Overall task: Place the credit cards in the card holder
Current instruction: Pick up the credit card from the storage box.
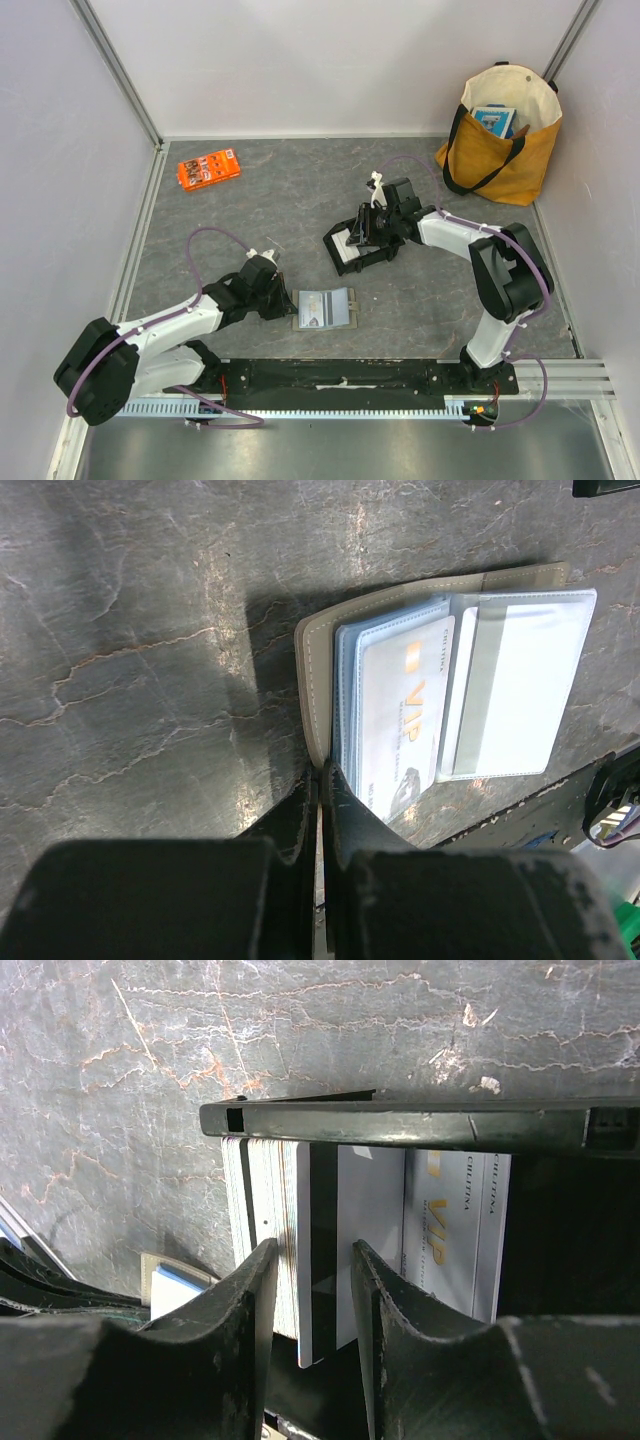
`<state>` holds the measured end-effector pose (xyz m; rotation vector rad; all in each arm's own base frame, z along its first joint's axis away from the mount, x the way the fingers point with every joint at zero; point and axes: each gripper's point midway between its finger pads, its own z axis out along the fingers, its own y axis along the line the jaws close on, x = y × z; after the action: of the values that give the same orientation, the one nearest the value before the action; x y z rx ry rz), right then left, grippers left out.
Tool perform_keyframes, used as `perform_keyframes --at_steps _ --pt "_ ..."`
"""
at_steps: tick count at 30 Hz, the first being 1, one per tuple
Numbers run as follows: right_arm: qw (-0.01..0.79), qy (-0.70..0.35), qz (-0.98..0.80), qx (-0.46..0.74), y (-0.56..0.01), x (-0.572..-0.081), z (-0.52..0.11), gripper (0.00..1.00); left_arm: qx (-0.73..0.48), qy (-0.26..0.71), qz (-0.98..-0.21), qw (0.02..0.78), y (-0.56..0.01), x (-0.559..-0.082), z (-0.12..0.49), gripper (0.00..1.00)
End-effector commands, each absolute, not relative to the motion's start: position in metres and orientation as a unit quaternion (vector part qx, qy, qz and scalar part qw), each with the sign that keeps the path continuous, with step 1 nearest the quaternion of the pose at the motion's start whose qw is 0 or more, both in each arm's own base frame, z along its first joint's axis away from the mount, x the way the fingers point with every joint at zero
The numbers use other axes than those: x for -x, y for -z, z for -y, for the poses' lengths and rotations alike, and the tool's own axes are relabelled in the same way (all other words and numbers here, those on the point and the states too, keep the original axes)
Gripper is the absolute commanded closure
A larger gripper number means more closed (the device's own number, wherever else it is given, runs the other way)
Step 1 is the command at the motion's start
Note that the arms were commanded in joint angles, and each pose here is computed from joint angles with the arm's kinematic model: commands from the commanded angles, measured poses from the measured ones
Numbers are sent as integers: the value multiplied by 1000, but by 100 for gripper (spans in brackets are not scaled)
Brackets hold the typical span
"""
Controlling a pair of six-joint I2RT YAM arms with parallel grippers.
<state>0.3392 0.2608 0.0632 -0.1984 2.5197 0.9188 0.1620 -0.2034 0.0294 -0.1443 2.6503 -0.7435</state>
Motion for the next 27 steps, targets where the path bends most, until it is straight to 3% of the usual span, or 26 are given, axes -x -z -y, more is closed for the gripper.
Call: perform_keyframes --at_steps 1,5,18,27 --pt "254 -358 -894 88 -98 -346 -273 59 29 286 -935 208 -44 -169 213 98" --pt "251 -363 -893 91 -98 -344 -274 65 28 285 -935 208 -43 -168 214 98" --pt "257 -372 -888 85 -109 -346 -270 66 27 286 -935 207 -43 -169 214 98" --pt "264 -360 -892 73 -105 -350 -261 74 26 286 -935 207 -43 -169 214 98"
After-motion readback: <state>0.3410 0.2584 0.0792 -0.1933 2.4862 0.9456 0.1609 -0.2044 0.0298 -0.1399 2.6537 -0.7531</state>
